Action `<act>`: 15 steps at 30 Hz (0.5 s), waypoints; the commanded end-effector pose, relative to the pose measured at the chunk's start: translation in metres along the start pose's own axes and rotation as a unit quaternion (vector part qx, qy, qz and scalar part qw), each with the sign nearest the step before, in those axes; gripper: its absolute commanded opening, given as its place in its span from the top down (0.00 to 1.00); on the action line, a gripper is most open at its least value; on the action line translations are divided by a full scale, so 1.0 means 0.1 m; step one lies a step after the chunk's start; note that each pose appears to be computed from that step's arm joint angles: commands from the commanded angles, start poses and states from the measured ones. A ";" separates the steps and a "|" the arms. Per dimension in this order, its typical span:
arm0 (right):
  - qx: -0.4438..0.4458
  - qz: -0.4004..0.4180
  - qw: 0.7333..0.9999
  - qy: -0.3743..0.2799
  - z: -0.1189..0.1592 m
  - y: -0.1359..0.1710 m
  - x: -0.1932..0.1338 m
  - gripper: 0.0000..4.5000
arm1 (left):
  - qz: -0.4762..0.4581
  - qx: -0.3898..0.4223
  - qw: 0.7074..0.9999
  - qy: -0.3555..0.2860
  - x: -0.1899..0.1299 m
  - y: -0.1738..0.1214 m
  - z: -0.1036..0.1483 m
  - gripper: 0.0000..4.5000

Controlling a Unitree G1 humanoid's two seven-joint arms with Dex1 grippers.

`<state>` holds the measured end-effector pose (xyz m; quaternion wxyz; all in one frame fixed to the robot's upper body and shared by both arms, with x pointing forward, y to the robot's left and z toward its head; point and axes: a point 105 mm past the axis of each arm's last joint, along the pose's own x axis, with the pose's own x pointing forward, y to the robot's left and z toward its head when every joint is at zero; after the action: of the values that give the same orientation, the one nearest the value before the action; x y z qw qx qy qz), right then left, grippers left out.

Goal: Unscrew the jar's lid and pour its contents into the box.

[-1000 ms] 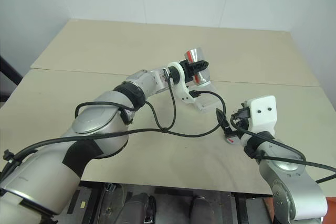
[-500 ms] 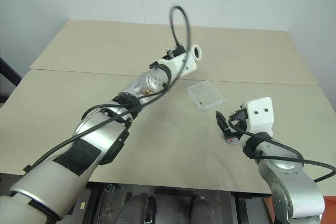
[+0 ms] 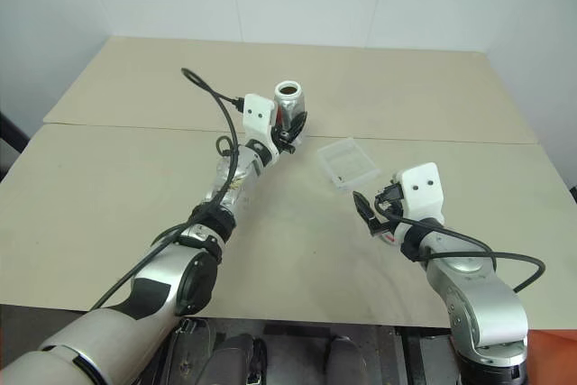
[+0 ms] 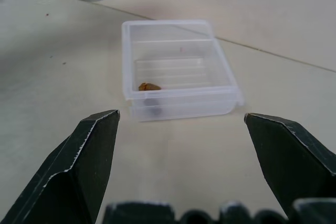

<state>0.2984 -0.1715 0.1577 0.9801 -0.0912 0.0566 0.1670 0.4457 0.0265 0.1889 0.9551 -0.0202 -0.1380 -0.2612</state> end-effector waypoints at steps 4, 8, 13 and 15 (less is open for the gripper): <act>-0.030 0.003 0.999 -0.023 0.09 0.02 0.00 0.00 | -0.023 0.027 0.999 -0.007 -0.14 -0.10 -0.08 0.56; -0.033 -0.004 0.999 -0.019 0.06 0.01 -0.02 0.00 | -0.011 0.029 0.999 0.022 -0.22 -0.11 -0.25 0.56; -0.033 -0.007 0.999 -0.019 0.05 0.01 -0.02 0.00 | -0.001 0.035 0.999 0.042 -0.30 -0.10 -0.38 0.56; -0.034 -0.007 0.999 -0.018 0.04 0.01 -0.01 0.00 | 0.003 0.037 0.998 0.050 -0.32 -0.10 -0.42 0.56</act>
<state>0.2981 -0.1710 0.1477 0.9774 -0.1140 0.0670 0.1647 0.4259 0.0312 0.1326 0.9628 0.0239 -0.0889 -0.2542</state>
